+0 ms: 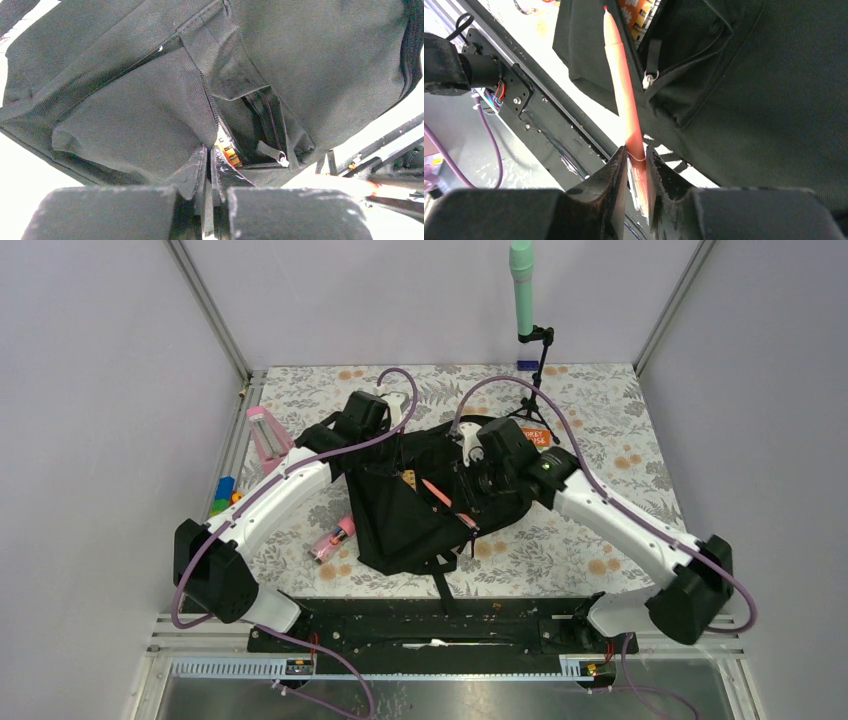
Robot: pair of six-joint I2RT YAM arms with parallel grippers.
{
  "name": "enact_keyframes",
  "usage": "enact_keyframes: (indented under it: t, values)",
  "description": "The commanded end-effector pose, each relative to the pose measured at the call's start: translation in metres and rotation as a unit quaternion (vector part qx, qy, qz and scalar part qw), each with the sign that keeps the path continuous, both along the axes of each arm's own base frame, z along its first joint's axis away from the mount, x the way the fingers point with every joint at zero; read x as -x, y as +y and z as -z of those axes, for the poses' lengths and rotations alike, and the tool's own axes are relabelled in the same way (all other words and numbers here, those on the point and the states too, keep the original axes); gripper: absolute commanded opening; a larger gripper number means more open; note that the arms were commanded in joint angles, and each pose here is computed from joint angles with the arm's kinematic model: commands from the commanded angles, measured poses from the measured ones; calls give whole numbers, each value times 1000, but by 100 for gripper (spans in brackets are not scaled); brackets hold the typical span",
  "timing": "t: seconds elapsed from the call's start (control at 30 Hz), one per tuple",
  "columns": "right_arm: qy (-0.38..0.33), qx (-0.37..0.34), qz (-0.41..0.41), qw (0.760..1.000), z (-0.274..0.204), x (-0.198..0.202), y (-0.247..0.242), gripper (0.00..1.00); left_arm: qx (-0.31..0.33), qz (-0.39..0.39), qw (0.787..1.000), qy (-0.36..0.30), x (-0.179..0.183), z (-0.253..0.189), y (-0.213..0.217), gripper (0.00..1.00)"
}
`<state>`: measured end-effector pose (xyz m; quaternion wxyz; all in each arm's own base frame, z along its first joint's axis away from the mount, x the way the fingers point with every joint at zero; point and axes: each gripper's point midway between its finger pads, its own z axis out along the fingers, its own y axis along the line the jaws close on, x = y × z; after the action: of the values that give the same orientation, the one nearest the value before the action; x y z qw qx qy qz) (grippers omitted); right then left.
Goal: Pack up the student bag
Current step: Place the stationery in the student bag.
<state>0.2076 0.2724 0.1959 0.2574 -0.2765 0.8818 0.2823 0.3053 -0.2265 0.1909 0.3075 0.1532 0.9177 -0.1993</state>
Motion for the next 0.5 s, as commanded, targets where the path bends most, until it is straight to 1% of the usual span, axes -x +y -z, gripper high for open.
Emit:
enact_keyframes:
  t: [0.0,0.2,0.47]
  values:
    - [71,-21,-18,997,-6,-3,14,0,39,1,998,-46,-5,-32,-4,0]
    - [124,-25,-15,992,3,-19,29,0,41,3,998,-48,-4,-34,-4,0]
    - [161,-15,-3,987,21,-49,48,0,50,9,998,-44,-2,-35,-7,0]
